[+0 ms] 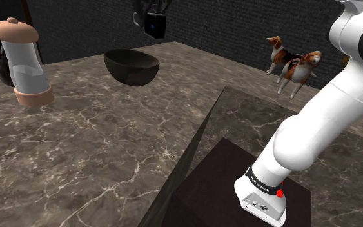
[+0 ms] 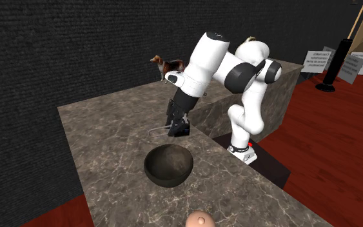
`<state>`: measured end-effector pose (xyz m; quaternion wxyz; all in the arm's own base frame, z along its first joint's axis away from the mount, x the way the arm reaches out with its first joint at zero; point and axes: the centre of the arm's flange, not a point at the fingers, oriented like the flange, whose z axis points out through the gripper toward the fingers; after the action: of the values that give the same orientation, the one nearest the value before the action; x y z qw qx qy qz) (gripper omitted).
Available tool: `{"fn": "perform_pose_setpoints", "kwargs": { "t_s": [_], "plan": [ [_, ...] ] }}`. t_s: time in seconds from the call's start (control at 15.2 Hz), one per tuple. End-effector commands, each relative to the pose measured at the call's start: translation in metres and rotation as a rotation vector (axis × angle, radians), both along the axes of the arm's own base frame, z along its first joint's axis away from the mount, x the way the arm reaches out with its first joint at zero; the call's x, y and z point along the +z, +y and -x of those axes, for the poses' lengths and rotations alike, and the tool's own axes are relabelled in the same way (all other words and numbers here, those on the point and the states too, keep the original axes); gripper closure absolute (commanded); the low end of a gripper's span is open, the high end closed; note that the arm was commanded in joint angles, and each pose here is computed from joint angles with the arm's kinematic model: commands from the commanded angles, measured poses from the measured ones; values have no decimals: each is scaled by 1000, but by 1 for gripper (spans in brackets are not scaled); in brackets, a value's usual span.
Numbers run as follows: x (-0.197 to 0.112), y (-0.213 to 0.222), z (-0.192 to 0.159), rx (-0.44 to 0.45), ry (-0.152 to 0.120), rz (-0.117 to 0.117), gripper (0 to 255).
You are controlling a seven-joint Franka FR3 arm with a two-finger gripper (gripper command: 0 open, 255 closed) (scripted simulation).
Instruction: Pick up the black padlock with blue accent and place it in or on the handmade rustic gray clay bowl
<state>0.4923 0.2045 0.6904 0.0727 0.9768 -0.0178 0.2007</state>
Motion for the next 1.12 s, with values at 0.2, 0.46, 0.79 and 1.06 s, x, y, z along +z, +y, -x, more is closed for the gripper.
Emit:
{"fn": "perform_pose_setpoints", "kwargs": {
  "t_s": [0.2, 0.46, 0.79, 1.06],
  "plan": [
    [-15, 31, -15, -2, -1, -1, 255],
    [-36, 31, -15, -2, -1, -1, 255],
    [-63, 31, -15, -2, -1, -1, 255],
    [-81, 31, -15, -2, -1, -1, 255]
  ]
}}
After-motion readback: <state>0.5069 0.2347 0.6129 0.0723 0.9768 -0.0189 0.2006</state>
